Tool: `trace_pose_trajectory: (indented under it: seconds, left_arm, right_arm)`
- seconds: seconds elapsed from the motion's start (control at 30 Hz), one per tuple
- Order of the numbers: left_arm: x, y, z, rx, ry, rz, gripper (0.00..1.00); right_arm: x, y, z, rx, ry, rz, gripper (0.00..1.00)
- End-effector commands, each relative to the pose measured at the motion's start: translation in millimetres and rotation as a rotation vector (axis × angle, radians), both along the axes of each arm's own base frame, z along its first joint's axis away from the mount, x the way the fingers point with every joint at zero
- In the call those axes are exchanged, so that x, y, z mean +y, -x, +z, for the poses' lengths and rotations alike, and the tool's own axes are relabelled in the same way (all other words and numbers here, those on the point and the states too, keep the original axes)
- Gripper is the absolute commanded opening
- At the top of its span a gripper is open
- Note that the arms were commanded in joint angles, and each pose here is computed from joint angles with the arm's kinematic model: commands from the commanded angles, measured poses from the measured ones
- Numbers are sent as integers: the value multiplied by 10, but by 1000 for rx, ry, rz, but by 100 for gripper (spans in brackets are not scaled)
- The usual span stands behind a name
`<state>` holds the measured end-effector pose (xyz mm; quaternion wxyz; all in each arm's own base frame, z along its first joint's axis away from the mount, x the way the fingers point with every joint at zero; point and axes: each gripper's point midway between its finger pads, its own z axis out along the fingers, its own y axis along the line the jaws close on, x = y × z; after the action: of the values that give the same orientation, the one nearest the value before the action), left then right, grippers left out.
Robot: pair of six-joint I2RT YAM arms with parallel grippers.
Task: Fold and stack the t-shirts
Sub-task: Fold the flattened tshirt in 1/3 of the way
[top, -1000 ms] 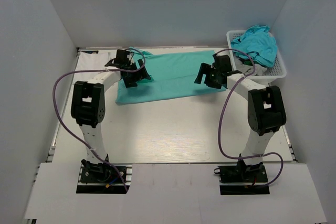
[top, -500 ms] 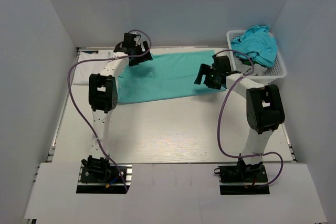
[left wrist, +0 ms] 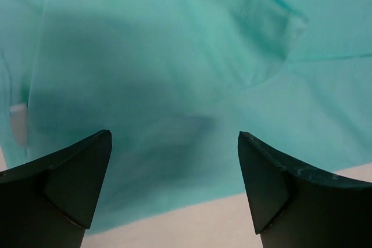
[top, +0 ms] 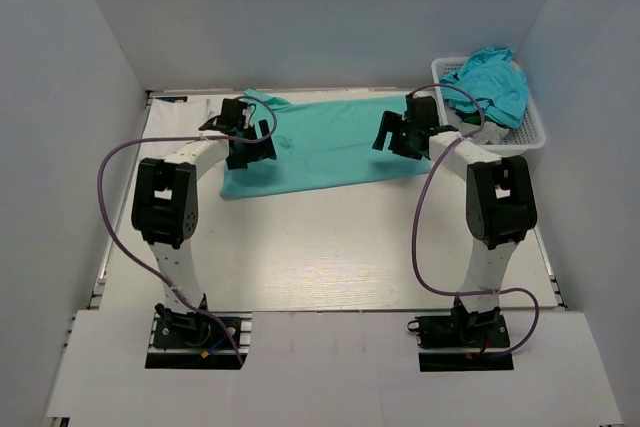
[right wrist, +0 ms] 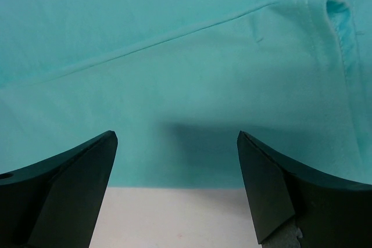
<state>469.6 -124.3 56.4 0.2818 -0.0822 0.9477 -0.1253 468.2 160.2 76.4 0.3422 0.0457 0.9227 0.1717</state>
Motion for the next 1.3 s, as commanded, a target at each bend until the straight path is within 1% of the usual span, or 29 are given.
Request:
trace_pose_trajectory:
  seconds: [0.0,0.07,0.2,0.23,0.3,0.37,0.4,0.43,0.47,0.5,0.53,0.57,0.6,0.63,0.67,0.7,0.73,0.77,0.8,0.83,0.9,1.0,1.03,1.1,1.13,1.17,1.2,1.23,1.27]
  left_arm:
    - [26,72,169,-75,53,47,100]
    - [98,130,70,-50,45,74,100]
    - [258,338,-219,62,-18,164,100]
    - [309,473,-333,109,-39,182,100]
    - [391,576,-237,90,-56,222,100]
    - [440,881,-342,128,-57,238,100]
    - [495,1099,-450,166,-70,258,100]
    - [520,1156,-335,138,-54,299,100]
    - [510,1261,-343,142,-55,313,100]
    - [551,1506,-458,193,-64,328,100]
    - [550,1634,-470,217,-50,348,100]
    - [519,1719,-371,205,-17,345,100]
    - [557,1934,-446,241,-25,355,100]
    - [560,2086,-441,269,-14,371,100]
    - [535,2158,-303,235,23,368,100]
    - [517,2338,-336,256,30,351,100]
    - [493,2410,-274,250,56,349,100]
    - [440,2536,-216,268,90,327,100]
    - [411,2574,-133,247,117,314,100]
    - [385,2579,59,171,159,298,100]
    - [373,2587,300,107,185,278,100]
    - [399,2393,760,-30,202,287,100]
    - [430,2336,850,-61,193,300,100]
    - [432,2071,964,-106,180,309,100]
    - [438,1859,976,-121,176,315,100]
    - [423,1761,956,-117,168,308,100]
    - [489,1640,926,-115,139,339,100]
    - [502,1460,1043,-136,126,354,100]
    - [581,1342,1001,-135,61,359,100]
  right_arm:
    - [-109,-128,-116,0,47,-16,90]
    - [-110,-141,-216,22,50,-10,90]
    - [-113,-56,-420,80,49,14,90]
    - [-107,-29,-437,89,48,23,90]
    - [-100,105,-519,122,52,39,90]
    - [-122,286,-628,160,62,49,90]
    - [-186,523,-677,189,72,49,90]
    - [-180,560,-668,173,67,43,90]
    - [-167,608,-538,148,47,40,90]
    - [-142,670,-521,156,9,7,90]
    - [-171,989,-536,180,-12,6,90]
    - [-99,1043,-491,155,-48,15,90]
    - [-95,1302,-616,203,-54,10,90]
    - [-103,1469,-487,171,-66,13,90]
    - [-114,1581,-502,181,-55,2,90]
    - [-159,1794,-605,220,-38,-3,90]
    - [-167,1885,-464,177,-43,9,90]
    - [-231,2082,-547,231,-14,8,90]
    - [-224,2122,-462,209,-19,23,90]
    - [-215,2220,-458,218,0,54,90]
    - [-175,2269,-293,179,-13,88,90]
    - [-111,2163,19,88,-22,133,90]
    - [-72,2024,242,27,-33,130,90]
    - [-62,1827,475,-60,-23,120,90]
    - [-63,1710,556,-83,-18,103,90]
    - [-51,1659,612,-94,-23,92,90]
    - [-36,1564,734,-119,-32,73,90]
    - [-60,1450,753,-121,-17,42,90]
    - [-50,1358,863,-150,-18,25,90]
